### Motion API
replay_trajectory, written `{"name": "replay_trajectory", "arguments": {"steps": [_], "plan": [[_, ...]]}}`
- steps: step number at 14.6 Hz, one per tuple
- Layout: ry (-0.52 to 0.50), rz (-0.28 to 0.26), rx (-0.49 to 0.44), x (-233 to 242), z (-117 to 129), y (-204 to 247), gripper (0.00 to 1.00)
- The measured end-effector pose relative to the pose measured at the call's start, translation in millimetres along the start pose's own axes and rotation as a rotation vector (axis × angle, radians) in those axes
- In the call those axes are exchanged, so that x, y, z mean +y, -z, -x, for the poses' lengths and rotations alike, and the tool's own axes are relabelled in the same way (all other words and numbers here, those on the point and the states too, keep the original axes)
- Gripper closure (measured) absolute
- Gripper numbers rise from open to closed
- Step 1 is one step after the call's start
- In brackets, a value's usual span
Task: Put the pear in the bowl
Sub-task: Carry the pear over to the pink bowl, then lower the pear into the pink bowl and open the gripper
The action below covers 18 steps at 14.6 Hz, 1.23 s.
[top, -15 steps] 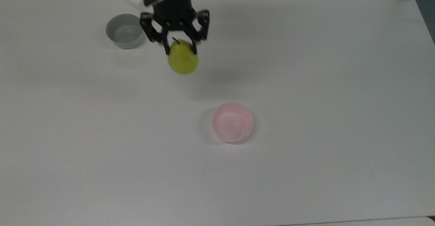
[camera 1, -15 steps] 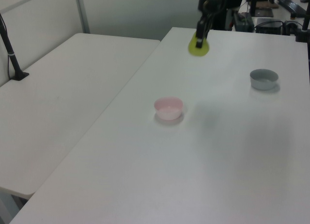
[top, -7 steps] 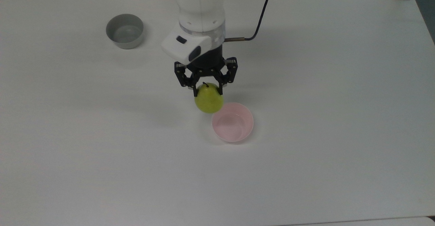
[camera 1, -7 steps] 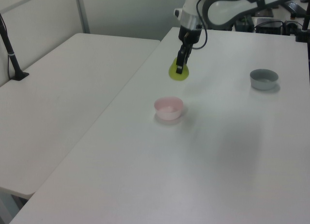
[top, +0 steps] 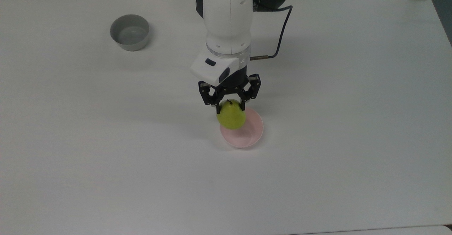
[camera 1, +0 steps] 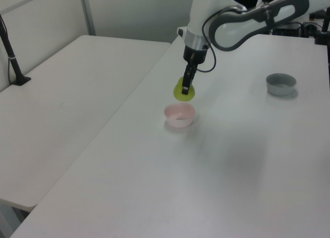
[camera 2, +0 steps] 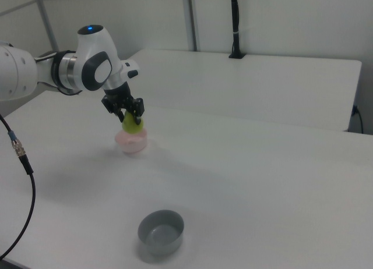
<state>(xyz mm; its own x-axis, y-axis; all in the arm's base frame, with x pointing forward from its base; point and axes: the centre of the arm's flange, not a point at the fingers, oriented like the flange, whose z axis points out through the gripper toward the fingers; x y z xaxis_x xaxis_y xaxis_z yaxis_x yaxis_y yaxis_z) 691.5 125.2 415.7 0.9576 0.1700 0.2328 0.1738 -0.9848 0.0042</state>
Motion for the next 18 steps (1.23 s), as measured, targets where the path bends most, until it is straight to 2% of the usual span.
{"name": "replay_trajectory", "arguments": {"steps": [13,18], "plan": [[0.041,-0.010,0.015,-30.6,-1.1,-48.9,0.38],[0.014,-0.008,-0.005,-31.2,1.7,-63.5,0.38]]}}
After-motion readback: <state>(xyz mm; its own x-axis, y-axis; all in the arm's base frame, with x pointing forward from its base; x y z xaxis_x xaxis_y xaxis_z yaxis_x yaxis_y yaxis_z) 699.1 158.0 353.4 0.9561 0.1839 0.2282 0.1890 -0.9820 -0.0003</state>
